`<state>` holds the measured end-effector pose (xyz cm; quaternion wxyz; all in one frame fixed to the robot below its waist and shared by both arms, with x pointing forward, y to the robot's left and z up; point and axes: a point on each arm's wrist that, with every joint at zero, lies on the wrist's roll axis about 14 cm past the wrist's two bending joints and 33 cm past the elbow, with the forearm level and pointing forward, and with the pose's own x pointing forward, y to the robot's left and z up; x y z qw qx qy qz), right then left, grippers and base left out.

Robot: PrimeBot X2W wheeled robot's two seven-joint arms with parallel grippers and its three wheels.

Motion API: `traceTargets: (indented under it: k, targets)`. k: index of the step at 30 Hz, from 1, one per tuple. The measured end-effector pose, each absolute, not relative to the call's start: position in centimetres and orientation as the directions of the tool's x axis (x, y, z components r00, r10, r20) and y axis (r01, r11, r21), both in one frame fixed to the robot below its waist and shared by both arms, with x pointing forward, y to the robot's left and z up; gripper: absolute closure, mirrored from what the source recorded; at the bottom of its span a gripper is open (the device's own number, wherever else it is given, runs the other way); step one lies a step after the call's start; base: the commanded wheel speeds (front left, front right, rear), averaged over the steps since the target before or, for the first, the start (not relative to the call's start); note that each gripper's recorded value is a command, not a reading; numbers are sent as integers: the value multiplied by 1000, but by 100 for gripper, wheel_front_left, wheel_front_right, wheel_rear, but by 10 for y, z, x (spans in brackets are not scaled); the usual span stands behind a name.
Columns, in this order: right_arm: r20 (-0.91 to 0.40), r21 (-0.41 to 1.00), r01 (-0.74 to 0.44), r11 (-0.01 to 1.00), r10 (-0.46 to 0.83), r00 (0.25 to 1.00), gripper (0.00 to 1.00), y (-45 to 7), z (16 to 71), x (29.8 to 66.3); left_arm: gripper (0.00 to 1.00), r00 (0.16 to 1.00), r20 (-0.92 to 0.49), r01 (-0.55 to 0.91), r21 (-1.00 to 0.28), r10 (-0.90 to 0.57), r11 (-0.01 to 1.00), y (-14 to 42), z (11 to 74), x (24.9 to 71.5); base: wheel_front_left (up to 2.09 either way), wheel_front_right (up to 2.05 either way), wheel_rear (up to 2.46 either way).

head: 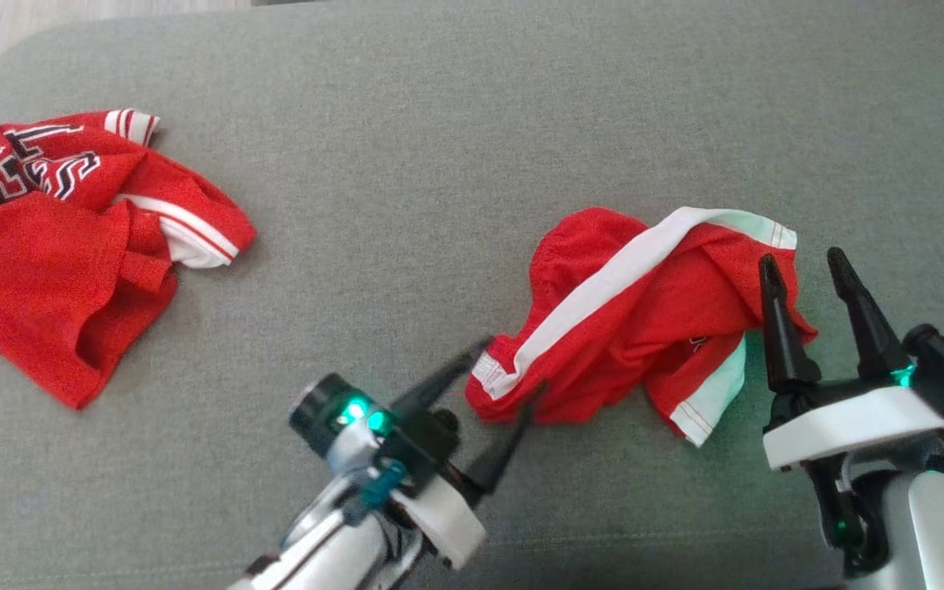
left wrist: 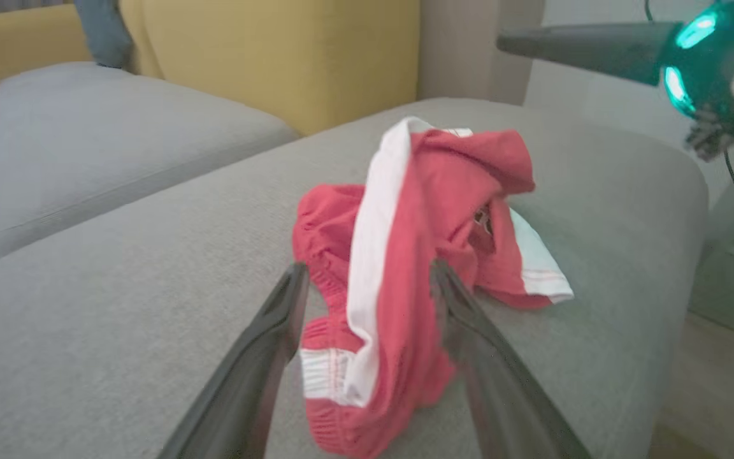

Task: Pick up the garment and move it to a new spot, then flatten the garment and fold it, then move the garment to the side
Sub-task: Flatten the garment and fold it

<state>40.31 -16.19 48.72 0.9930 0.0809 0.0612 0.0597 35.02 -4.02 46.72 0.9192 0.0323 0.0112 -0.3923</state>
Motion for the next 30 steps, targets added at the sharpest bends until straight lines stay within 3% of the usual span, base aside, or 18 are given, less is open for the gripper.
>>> traceTargets:
  k: [10,18,30]
  targets:
    - [-102,162,-117,980,135,986,0,-160,493,403,0,910,25,415,-46,-414,909,33,491,399,0,0,0]
    - [-92,148,-126,981,140,986,0,-159,500,402,0,962,37,272,5,-272,962,89,496,410,0,0,0]
    - [-121,138,-119,983,136,983,0,-161,495,395,0,971,15,239,11,-239,971,104,489,407,0,0,0]
